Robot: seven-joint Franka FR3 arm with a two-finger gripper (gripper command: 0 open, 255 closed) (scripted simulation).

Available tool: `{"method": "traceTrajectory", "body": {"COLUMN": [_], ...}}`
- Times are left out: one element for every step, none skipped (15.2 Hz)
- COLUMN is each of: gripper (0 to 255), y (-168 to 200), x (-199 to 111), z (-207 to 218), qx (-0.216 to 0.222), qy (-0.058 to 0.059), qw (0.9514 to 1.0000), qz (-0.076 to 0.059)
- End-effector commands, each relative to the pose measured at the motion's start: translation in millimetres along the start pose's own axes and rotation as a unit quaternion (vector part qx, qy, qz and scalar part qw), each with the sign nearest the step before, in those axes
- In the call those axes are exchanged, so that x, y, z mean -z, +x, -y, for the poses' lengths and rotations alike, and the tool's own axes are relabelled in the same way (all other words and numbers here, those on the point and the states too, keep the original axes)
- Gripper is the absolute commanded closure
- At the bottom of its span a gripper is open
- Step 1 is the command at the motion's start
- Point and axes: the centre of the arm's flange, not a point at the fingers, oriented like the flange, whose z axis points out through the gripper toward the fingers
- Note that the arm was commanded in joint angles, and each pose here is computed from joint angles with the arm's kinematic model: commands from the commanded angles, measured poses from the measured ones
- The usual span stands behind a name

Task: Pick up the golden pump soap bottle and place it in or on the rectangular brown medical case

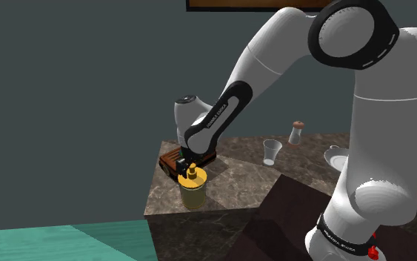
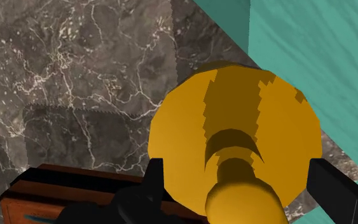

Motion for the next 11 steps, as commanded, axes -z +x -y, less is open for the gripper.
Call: {"method": "traceTrajectory", "body": {"gripper": [0,0,0,0,0,255,255,255,255,255,255], "y": [-0.2,-0.2,-0.2,-0.2,-0.2,-0.2,-0.2,-0.2,-0.2,-0.2,-0.2], "x": [-0.7,-0.7,-0.7,-0.7,-0.6,-0.6,-0.6,-0.6,-0.6,-0.6,-0.6], "z": [0.0,0.0,0.0,0.0,0.0,0.0,0.0,0.0,0.0,0.0,0.0], "qx": [0.0,0.0,0.0,0.0,0.0,0.0,0.0,0.0,0.0,0.0,0.0], "qy": [0.0,0.0,0.0,0.0,0.0,0.0,0.0,0.0,0.0,0.0,0.0], "qw": [1.0,1.0,1.0,1.0,1.0,1.0,1.0,1.0,1.0,1.0,1.0], "qz": [0.0,0.0,0.0,0.0,0.0,0.0,0.0,0.0,0.0,0.0,0.0]}}
